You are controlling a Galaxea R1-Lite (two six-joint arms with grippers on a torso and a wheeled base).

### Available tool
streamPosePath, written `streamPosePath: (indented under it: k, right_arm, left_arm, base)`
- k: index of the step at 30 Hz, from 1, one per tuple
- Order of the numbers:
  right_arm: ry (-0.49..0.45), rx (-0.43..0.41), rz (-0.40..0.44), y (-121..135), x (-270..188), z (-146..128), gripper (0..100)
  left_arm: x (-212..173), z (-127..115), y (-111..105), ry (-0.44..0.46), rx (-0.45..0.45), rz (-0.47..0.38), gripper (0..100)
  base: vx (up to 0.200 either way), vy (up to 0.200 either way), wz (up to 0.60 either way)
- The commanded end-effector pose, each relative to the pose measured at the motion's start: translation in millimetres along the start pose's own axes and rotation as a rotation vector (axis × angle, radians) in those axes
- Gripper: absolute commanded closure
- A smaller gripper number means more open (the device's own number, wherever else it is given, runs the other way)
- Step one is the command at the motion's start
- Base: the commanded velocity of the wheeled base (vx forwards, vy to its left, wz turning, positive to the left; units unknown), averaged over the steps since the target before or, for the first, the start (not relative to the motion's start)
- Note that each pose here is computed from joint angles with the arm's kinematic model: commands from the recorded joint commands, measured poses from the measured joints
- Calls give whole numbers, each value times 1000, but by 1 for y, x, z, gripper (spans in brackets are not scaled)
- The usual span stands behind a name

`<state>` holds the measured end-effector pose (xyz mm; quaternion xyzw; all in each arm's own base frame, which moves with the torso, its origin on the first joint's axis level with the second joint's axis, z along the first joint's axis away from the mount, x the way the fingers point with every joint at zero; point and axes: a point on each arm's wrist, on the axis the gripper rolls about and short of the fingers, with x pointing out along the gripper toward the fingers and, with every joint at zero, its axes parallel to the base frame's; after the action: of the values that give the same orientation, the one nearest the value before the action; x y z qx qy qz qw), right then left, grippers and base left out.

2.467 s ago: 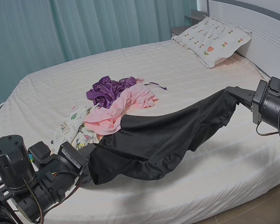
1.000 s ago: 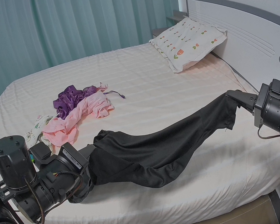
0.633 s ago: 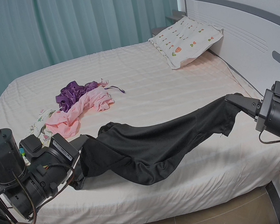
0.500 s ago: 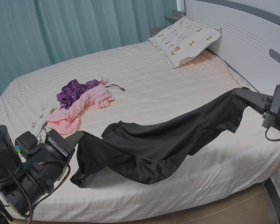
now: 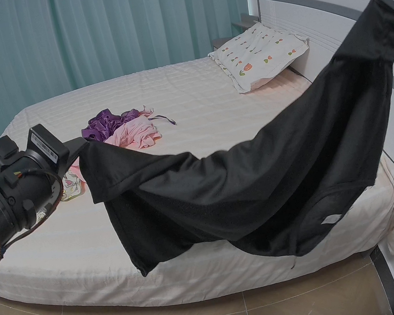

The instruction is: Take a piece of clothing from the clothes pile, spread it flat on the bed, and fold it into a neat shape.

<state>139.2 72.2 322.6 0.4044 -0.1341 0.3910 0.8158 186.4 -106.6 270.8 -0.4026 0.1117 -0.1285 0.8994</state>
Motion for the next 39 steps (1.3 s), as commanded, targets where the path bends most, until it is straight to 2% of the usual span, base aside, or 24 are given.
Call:
streamPosePath:
  k: [1,4,5,6,8,12,13,15,16,19,25,33,39]
  right_arm:
    - [-47,-30,20,21,24,32,100]
    - [-11,-32,-47,-1,43,27,100]
    - [-1,-40,-95,-19,54,24,100]
    - [-1,-41,-99,-21,55,24,100]
    - [-7,-57,-168,-52,73,24,100]
    - [-12,-65,-213,-81,93,24,100]
    - [-3,-60,-238,-98,104,18,100]
    - [-1,-59,-248,-105,109,15,100]
    - [4,-56,-261,-117,117,11,100]
    - [14,-51,-273,-129,124,6,100]
    - [35,-44,-306,-150,131,-5,100]
    - [29,-49,-302,-164,133,-12,100]
    - [46,-44,-325,-175,133,-20,100]
  left_arm:
    - [-20,16,-12,-34,-12,-36,100]
    - [-17,9,-5,10,1,15,100]
    - [-12,3,1,42,9,49,100]
    - [-11,2,2,46,10,53,100]
    - [-6,-5,8,70,3,84,100]
    - [6,-12,13,100,-19,120,100]
    - [14,-17,16,119,-20,142,100]
    - [18,-20,18,127,-17,152,100]
    - [28,-23,21,139,-16,170,100]
    - [39,-22,25,141,-24,185,100]
    - [68,-10,30,92,-72,199,100]
    - [97,-4,43,56,-90,224,100]
    - [116,-6,56,62,-90,263,100]
  base:
    - [0,0,0]
    - [0,0,0]
    - [0,0,0]
    - [0,0,0]
    - [0,0,0]
    - [0,0,0]
    - [0,0,0]
    - [0,0,0]
    - [0,0,0]
    - [0,0,0]
    - [200,0,0]
    - [200,0,0]
    - [200,0,0]
